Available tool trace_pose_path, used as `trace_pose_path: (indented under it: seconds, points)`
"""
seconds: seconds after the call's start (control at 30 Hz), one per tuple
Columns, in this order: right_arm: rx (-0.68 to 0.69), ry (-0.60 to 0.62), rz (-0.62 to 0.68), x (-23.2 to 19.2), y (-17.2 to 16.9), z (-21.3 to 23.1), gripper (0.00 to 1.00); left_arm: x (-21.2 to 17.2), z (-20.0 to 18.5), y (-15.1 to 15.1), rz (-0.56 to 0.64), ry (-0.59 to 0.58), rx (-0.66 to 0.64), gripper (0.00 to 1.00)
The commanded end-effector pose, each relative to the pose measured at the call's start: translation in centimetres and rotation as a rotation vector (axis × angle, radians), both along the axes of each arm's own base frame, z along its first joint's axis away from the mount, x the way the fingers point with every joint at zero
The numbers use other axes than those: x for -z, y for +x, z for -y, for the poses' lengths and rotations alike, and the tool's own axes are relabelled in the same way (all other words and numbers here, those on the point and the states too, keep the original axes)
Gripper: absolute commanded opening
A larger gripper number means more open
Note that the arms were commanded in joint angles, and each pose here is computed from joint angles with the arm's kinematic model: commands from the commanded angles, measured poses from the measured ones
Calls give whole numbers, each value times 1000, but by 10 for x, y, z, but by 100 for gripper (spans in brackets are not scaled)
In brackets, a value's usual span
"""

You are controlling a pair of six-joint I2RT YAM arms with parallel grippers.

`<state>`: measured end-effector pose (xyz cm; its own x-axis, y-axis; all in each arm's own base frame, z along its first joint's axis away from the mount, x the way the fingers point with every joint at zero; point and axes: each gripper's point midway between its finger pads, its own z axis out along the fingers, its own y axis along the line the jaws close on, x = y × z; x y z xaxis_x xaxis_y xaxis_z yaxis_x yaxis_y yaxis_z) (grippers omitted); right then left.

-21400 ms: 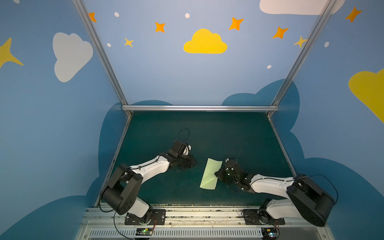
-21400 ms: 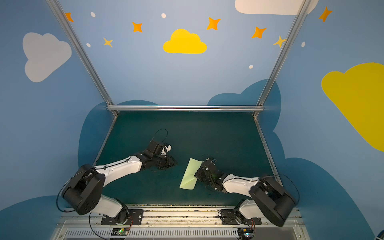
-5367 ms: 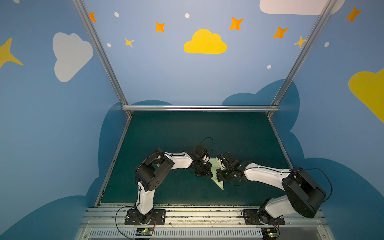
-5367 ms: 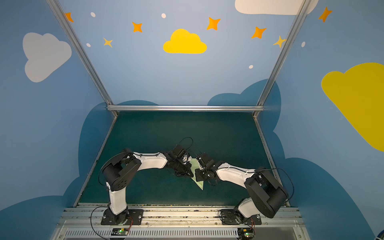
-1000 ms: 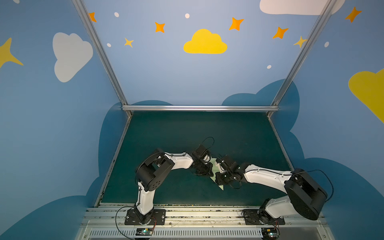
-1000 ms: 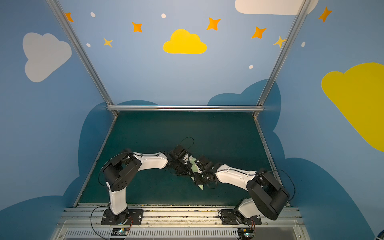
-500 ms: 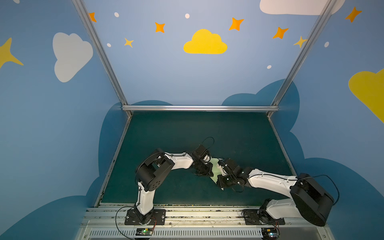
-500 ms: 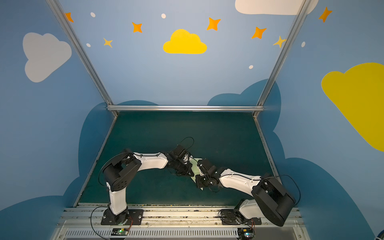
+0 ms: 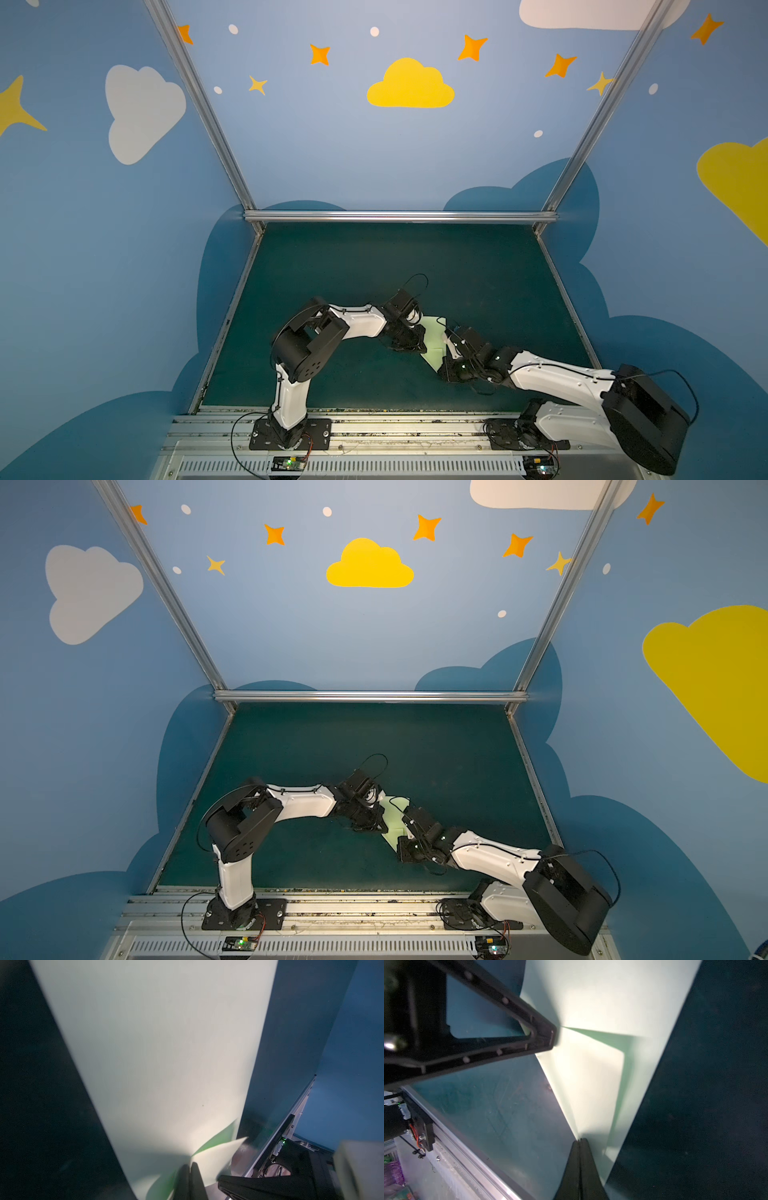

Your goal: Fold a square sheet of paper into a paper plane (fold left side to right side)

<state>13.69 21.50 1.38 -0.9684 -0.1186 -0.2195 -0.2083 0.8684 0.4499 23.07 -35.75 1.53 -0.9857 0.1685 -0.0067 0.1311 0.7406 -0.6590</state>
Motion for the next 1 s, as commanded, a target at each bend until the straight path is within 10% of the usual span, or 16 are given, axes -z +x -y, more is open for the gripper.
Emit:
trace_pose_path:
  seconds: [0.0, 0.4, 0.67, 0.97]
  points:
    - [60, -192, -171, 35, -43, 51, 0, 35, -31, -2, -50, 160, -58, 4]
    - [145, -203, -149, 7, -50, 73, 0, 44, -44, 3, -85, 204, -132, 4]
    - [108, -23, 8, -51, -17, 35, 0, 50, -50, -3, -122, 215, -252, 4]
    - [30, -80, 5, -51, 17, -5, 0, 53, -52, -9, -98, 262, -383, 4]
